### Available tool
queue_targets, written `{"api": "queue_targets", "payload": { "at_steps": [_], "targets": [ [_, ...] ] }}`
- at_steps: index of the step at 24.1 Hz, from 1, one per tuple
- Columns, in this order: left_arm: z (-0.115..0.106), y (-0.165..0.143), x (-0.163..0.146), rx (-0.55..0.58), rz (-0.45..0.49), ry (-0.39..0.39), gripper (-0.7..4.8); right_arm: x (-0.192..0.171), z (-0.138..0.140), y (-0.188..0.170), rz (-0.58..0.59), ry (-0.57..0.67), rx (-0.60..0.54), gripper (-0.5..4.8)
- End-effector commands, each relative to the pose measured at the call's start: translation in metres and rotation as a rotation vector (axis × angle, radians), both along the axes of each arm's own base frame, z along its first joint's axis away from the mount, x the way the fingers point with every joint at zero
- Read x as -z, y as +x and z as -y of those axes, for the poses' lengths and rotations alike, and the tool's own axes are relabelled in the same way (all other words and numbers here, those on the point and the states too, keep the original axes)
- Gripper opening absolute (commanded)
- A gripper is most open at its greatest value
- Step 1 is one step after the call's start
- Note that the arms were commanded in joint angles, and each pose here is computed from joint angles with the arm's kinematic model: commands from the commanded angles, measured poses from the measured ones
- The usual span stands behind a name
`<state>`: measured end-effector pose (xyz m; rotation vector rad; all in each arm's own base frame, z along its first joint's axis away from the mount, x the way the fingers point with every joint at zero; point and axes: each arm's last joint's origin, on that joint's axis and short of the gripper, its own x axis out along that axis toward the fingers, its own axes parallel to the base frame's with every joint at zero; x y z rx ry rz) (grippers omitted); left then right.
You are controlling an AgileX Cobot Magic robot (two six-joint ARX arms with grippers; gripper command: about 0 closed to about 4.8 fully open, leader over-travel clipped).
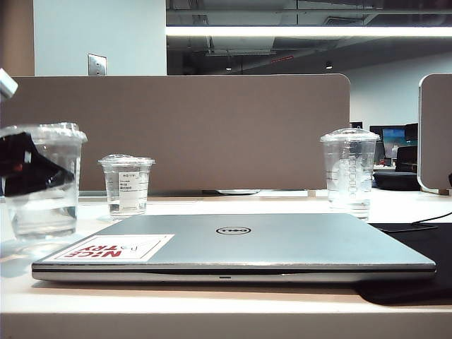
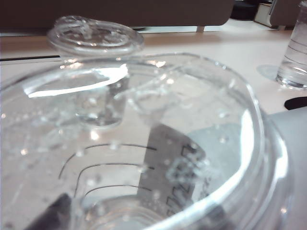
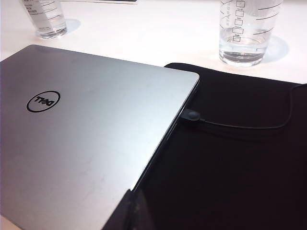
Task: Pick up the coffee cup on the middle and place it on the left side of the laptop.
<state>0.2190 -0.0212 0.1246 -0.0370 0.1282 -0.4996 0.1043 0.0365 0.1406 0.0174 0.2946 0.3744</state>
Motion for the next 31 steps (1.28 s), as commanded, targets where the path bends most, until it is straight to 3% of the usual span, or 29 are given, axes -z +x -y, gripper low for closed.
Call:
{"api": "queue_targets", "payload": {
  "at_steps": [1, 6, 9, 17, 22, 31],
  "targets": [
    [0.0, 0.003, 0.0, 0.012, 0.07, -0.005, 3.41, 0.0, 0.0, 0.0, 0.012, 0.002, -0.006, -0.05],
    [0.0, 0.004, 0.005, 0.012, 0.074, 0.008, 3.47, 0.0, 0.0, 0.0, 0.01, 0.002, -0.006, -0.05],
    [0.0, 0.004, 0.007, 0.013, 0.068, 0.029, 3.77, 0.0, 0.0, 0.0, 0.01, 0.002, -0.006, -0.05],
    [0.0, 0.004, 0.009, 0.016, 0.058, 0.045, 3.81, 0.0, 0.0, 0.0, 0.011, 0.002, -0.006, -0.05],
    [0.001, 0.002, 0.009, 0.056, 0.055, 0.039, 4.64, 0.0, 0.0, 0.0, 0.011, 0.002, -0.006, -0.05],
    [0.002, -0.015, 0.004, 0.121, 0.064, 0.005, 4.79, 0.0, 0.0, 0.0, 0.012, 0.002, -0.006, -0.05]
  ]
}}
